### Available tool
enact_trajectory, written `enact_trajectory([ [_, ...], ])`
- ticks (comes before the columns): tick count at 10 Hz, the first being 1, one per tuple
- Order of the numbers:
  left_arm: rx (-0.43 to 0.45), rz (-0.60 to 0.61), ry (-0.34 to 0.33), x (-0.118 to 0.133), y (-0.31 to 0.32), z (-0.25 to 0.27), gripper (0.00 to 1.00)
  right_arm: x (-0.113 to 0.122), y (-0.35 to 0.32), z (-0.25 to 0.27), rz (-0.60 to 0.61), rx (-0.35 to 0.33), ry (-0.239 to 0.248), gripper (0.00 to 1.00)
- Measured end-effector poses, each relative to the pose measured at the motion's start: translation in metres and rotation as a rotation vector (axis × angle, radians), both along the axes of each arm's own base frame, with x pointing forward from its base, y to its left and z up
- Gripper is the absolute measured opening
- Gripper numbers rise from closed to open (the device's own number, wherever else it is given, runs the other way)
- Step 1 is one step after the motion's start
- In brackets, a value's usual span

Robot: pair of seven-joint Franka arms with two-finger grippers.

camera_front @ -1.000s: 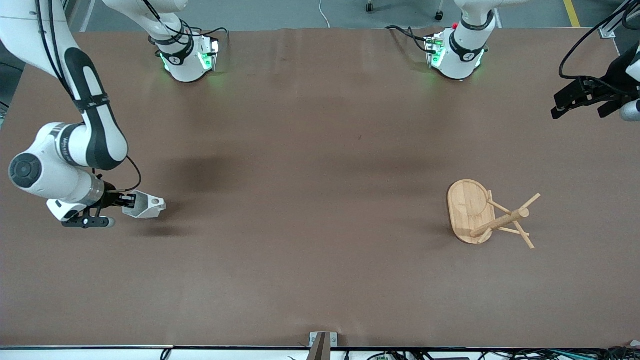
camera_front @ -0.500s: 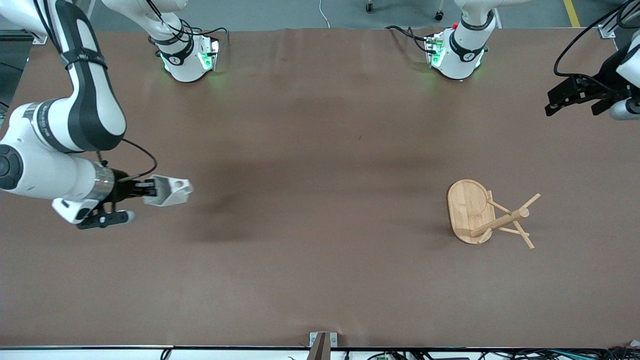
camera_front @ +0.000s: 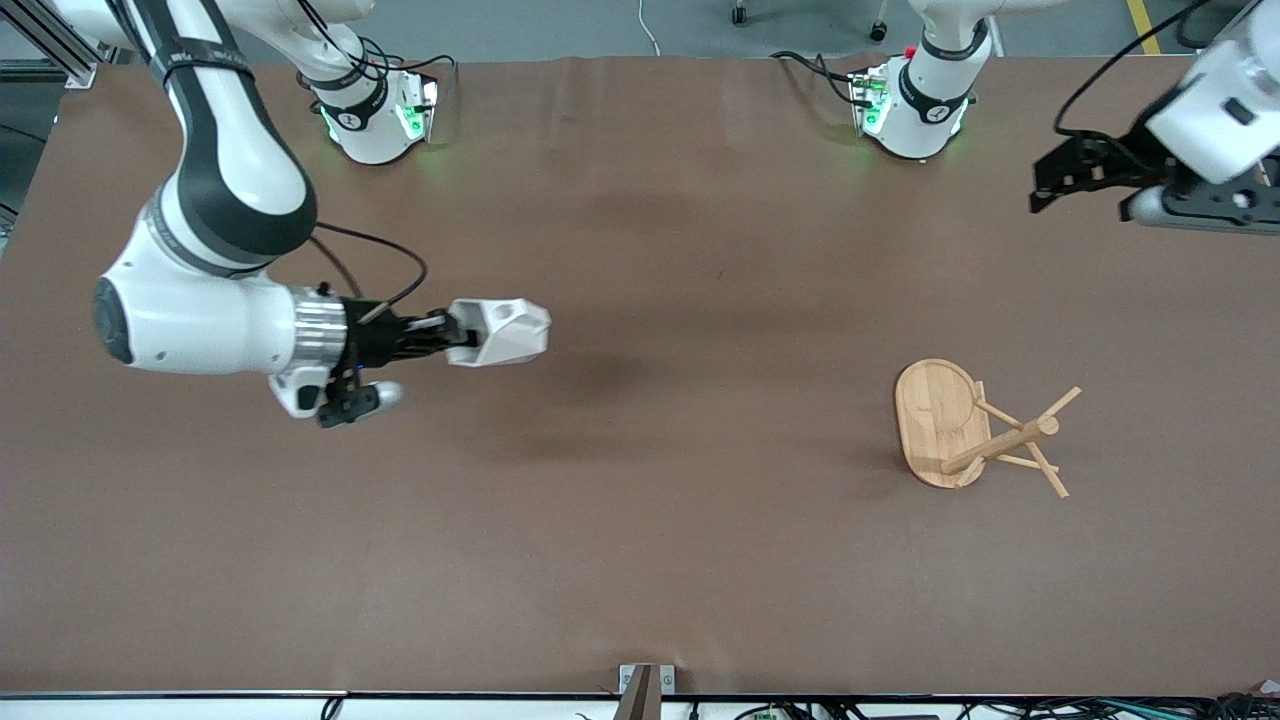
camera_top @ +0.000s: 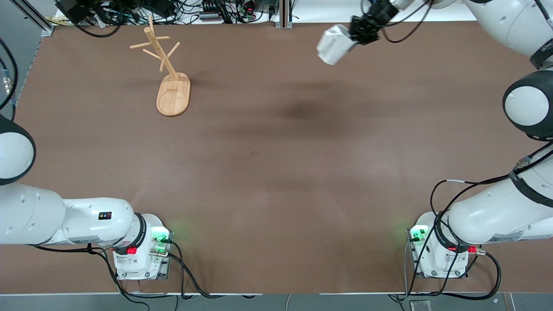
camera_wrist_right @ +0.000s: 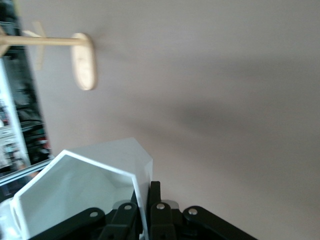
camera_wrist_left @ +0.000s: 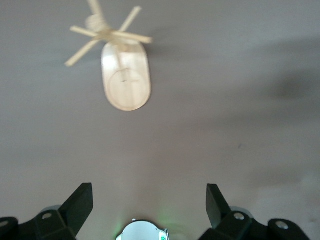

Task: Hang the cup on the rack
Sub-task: 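Lift the cup with the right gripper while the left gripper approaches, then grasp the cup's open end with the left gripper beside the right gripper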

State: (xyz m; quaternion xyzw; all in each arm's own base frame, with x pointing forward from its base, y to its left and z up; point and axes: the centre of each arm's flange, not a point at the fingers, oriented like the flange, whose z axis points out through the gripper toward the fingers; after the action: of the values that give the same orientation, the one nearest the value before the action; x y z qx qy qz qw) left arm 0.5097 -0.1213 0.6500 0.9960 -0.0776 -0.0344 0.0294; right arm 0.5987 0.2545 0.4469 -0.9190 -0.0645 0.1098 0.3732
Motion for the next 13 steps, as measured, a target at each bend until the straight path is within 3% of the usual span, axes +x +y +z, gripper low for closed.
enact_trajectory([
  [2,-0.017,-0.138,-0.029,-0.008,-0.079,-0.011,1.00,-0.018,0.052,0.011,-0.003,0.147,0.047,0.07],
  [6,-0.201,-0.331,-0.071,-0.030,-0.185,-0.025,1.00,-0.043,0.101,0.024,0.018,0.284,0.118,0.07],
  [10,-0.321,-0.658,-0.138,-0.041,-0.216,-0.023,1.00,-0.065,0.135,0.033,0.046,0.326,0.176,0.07],
  [13,-0.343,-0.748,-0.169,-0.066,-0.234,-0.005,1.00,-0.072,0.149,0.047,0.054,0.356,0.170,0.07],
])
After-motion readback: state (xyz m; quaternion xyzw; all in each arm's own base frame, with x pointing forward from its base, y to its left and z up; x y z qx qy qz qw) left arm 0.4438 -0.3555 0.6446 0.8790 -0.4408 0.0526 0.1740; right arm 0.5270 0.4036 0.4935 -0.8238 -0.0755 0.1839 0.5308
